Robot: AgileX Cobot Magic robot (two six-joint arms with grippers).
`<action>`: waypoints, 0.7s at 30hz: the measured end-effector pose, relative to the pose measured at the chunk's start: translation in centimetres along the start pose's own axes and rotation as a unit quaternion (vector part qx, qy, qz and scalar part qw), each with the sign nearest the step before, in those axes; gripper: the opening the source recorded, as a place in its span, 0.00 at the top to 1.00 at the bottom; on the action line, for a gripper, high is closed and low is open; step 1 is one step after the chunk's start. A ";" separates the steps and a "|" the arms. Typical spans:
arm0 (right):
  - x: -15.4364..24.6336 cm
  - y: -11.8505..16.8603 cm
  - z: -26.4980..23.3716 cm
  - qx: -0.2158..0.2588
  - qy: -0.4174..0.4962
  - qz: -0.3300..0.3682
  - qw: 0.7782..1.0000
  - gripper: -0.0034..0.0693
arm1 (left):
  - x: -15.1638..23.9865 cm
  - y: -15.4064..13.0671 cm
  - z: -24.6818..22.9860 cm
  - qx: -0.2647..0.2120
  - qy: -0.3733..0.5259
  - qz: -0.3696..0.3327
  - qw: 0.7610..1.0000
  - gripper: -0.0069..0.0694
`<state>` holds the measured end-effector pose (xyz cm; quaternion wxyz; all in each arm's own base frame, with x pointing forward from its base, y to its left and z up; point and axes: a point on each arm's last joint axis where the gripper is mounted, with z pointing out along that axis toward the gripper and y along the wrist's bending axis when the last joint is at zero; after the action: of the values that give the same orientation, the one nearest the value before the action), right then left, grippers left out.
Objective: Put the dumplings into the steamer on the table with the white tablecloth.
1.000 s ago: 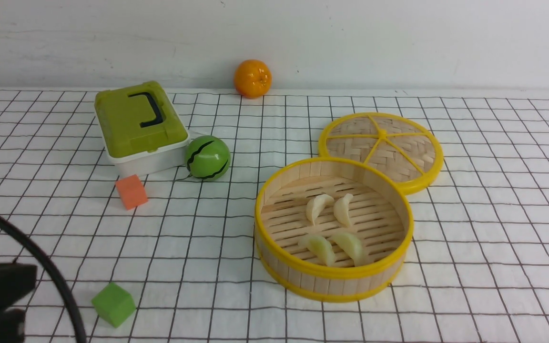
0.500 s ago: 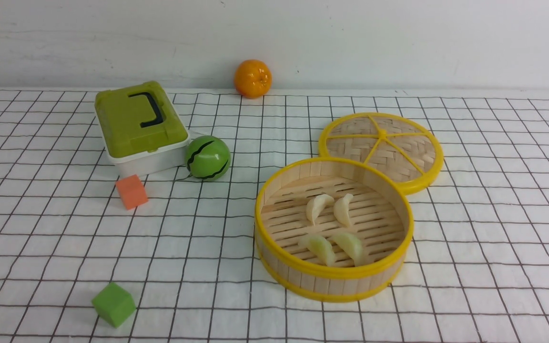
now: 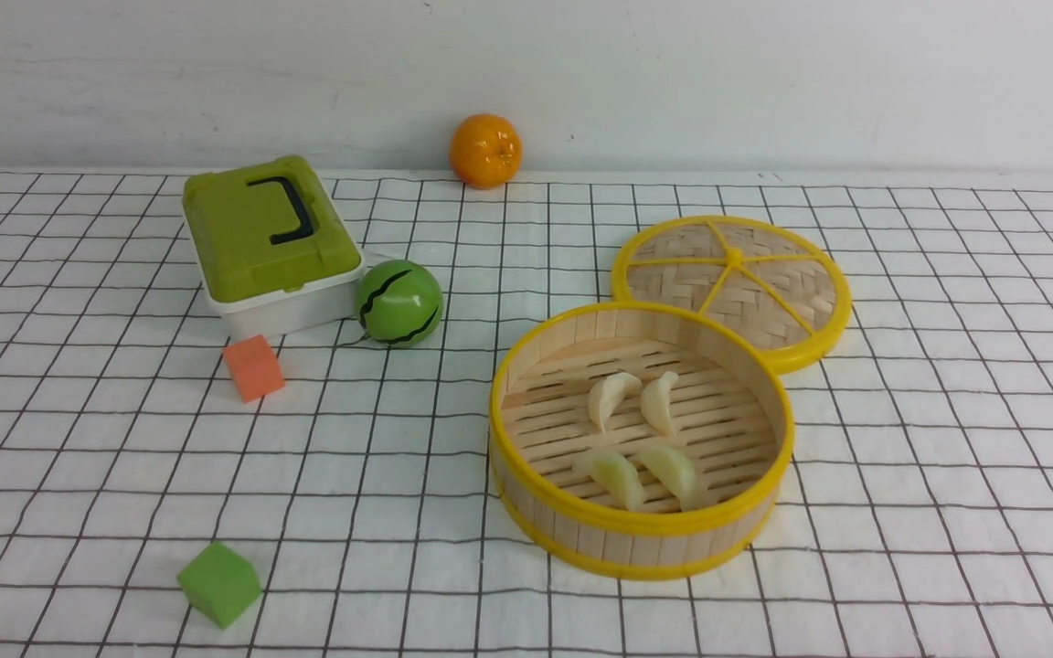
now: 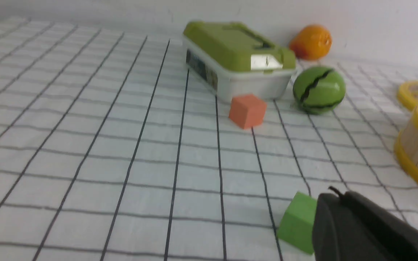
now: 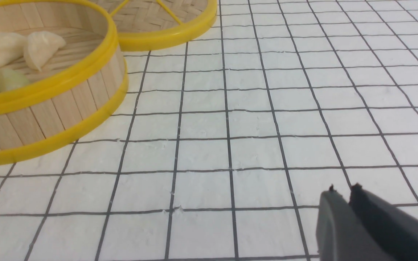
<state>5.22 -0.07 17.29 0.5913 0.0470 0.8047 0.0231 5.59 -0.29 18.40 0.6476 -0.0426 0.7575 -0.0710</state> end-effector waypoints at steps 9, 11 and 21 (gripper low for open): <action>0.0 0.0 0.0 0.000 0.000 0.000 1.000 0.85 | 1.1 0.7 -0.1 -0.062 0.058 -0.030 0.996 0.93; 0.0 0.0 0.0 0.000 0.000 0.000 1.000 0.85 | 1.2 0.8 -0.1 -0.063 0.059 -0.030 0.996 0.93; 0.0 0.0 0.0 0.000 0.000 0.000 1.000 0.83 | 1.2 0.7 -0.1 -0.062 0.060 -0.036 0.996 0.93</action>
<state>5.22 -0.07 17.29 0.5913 0.0470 0.8047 0.0231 5.31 0.26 17.15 0.5945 -0.1052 0.7956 -0.0496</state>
